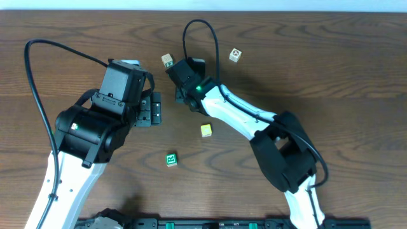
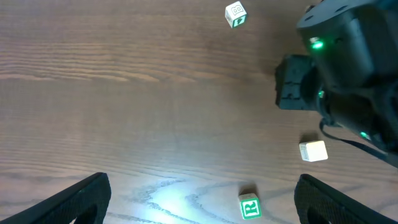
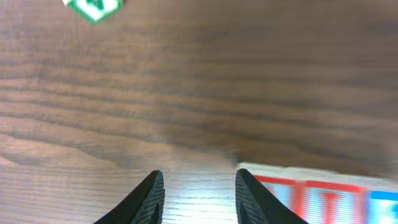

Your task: Spell out Ai2

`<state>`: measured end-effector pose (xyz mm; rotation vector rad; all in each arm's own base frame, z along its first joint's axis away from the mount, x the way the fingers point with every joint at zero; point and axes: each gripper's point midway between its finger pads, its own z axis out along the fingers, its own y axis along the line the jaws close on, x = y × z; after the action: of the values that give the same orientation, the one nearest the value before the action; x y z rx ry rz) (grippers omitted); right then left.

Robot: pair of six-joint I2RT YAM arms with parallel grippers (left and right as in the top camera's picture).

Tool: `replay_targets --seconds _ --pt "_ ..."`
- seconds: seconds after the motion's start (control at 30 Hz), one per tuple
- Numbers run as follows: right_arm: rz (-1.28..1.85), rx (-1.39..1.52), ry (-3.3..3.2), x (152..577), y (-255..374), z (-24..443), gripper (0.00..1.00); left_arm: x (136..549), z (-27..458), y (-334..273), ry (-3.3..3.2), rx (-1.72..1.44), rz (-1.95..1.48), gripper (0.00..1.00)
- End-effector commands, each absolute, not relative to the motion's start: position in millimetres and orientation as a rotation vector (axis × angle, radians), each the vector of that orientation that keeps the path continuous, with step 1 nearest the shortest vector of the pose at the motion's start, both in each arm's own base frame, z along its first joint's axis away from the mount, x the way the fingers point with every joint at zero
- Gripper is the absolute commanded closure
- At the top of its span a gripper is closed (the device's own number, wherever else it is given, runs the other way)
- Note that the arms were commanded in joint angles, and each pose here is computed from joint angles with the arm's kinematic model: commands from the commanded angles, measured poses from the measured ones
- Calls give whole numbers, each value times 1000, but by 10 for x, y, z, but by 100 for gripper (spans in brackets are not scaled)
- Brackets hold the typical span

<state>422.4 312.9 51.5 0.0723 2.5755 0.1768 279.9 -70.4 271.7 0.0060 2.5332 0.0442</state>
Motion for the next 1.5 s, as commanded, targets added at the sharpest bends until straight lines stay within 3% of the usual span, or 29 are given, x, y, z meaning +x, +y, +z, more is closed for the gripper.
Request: replay_targets --seconds 0.0,0.23,0.27,0.3,0.33,0.37,0.63,0.87,1.0,1.2,1.33,1.47 --pt "71 63 2359 4426 2918 1353 62 2804 2746 -675 2524 -1 60 5" --pt "-131 92 2084 4398 2369 2536 53 2804 2746 -675 2524 -2 61 5" --pt "-174 83 2055 4355 2256 2705 45 2804 2746 -674 2524 -2 60 4" --pt "-210 79 2037 4319 2163 2814 28 2804 2746 -675 2524 -2 61 4" --pt "-256 75 2023 4266 2030 2935 3 2804 2746 -674 2524 -2 60 5" --pt "-287 79 2017 4224 1928 3004 1 2804 2746 -675 2524 -2 61 5" --pt "-444 78 1976 3662 988 3230 1 2804 2746 -675 2524 -1 60 4" --pt "-205 67 1981 3083 347 3014 1 2804 2746 -675 2524 -2 61 5" --pt "29 -74 1941 2721 299 2874 1 2804 2746 -675 2524 -2 61 4" --pt "114 -61 1862 2343 231 2611 1 2804 2746 -674 2524 -2 61 5" --pt "166 34 1780 2245 160 2576 1 2804 2746 -675 2524 -2 61 5" --pt "181 119 1819 2241 90 2255 1 2804 2745 -675 2524 -1 60 5"
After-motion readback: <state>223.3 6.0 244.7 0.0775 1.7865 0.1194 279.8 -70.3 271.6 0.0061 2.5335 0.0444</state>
